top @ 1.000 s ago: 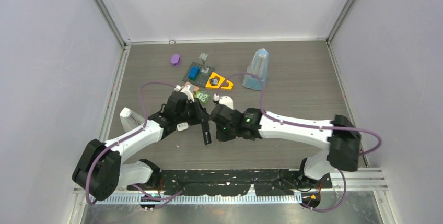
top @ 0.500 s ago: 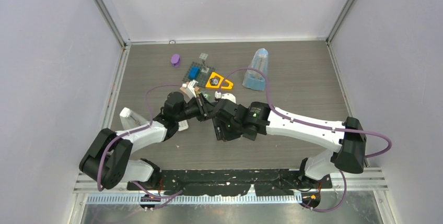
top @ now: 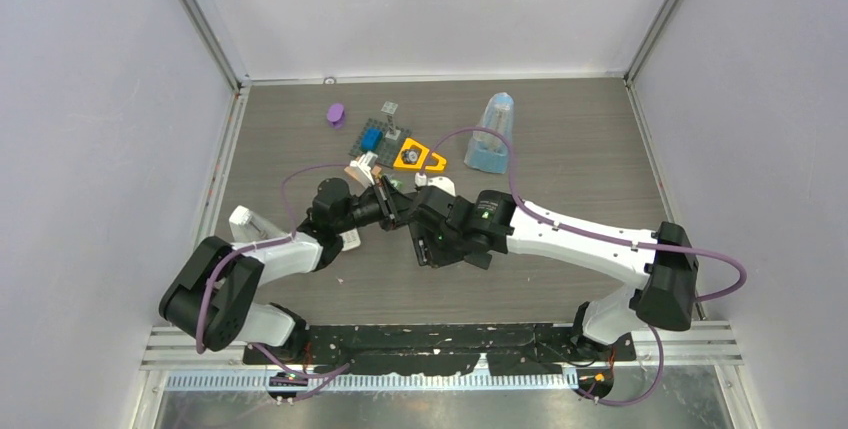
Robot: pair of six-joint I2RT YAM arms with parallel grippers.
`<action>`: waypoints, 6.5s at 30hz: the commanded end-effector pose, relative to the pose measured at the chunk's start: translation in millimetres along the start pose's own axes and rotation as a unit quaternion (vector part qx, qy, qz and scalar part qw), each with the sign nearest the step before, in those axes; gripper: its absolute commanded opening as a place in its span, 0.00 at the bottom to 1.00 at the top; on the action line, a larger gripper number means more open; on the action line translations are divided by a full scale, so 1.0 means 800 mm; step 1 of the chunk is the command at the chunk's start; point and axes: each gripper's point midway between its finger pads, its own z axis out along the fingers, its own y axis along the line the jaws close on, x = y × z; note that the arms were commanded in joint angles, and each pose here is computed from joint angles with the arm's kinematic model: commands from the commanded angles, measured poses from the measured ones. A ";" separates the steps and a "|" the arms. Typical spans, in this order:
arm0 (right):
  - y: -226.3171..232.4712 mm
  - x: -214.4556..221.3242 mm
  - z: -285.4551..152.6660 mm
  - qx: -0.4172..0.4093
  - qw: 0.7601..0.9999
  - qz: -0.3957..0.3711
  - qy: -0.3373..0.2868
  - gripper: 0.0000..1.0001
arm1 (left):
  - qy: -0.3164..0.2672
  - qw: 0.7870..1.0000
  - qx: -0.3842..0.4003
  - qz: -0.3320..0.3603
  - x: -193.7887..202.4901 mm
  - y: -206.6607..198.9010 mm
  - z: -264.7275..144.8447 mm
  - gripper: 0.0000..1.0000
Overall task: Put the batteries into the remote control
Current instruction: Load the battery into the remote control.
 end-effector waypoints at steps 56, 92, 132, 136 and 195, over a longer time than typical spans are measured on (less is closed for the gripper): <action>0.004 -0.043 -0.068 -0.177 0.946 0.226 -0.150 0.80 | -0.047 0.989 0.080 -0.113 -0.019 -0.030 -0.009 0.00; 0.024 -0.088 -0.110 -0.329 0.816 0.384 -0.280 0.57 | -0.114 0.976 0.093 -0.159 -0.050 -0.089 -0.036 0.00; 0.036 -0.074 -0.070 -0.322 0.822 0.410 -0.231 0.33 | -0.085 0.980 0.105 -0.147 -0.022 -0.100 -0.039 0.00; 0.036 -0.073 -0.068 -0.316 0.825 0.408 -0.229 0.34 | -0.082 0.980 0.107 -0.149 -0.018 -0.102 -0.040 0.00; 0.071 -0.070 -0.102 -0.408 0.826 0.324 -0.215 0.11 | -0.087 0.980 0.096 -0.151 -0.008 -0.107 -0.051 0.00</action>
